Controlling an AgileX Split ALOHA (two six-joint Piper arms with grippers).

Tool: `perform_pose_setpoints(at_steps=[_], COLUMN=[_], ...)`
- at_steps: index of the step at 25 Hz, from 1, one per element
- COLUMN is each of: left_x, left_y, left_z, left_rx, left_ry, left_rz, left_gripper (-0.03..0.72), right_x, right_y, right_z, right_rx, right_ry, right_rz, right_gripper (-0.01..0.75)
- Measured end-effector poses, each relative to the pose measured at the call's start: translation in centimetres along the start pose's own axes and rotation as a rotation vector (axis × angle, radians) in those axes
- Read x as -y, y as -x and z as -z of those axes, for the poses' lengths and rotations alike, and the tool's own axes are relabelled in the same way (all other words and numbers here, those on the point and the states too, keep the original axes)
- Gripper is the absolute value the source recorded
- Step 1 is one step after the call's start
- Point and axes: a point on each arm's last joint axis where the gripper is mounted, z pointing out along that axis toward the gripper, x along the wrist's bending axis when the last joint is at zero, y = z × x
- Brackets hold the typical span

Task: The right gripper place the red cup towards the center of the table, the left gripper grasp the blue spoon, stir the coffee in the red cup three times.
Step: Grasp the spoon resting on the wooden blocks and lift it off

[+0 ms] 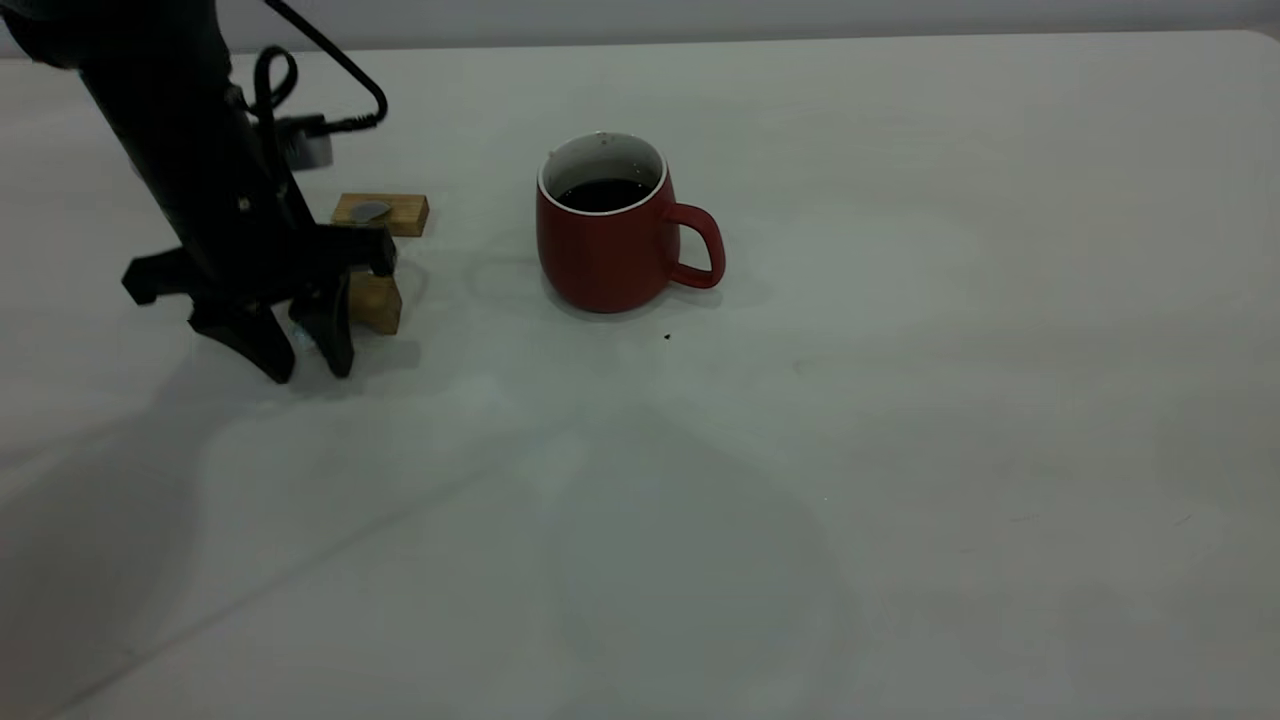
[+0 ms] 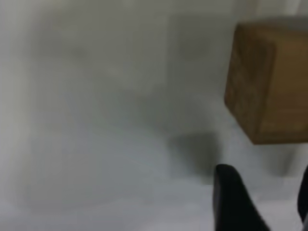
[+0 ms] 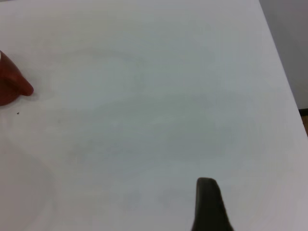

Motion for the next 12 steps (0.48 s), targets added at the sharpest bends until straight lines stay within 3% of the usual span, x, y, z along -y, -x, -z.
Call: perform_pose_setpoints(at_steps=[7,12], left_x=[-0.23,-0.22], left_y=[0.14,0.14], left_z=[-0.07,-0.07], left_rx=[0.012,0.012], left_ry=[0.009,0.007], left_rz=[0.016,0.018], left_gripper=[0.135,0.131], right_x=[0.0,0.0], right_y=[0.0,0.0], right_z=[0.0,0.0], right_rx=[0.0,0.0], right_ry=[0.0,0.0], right_rz=[0.0,0.0], right_gripper=[0.541,0.541])
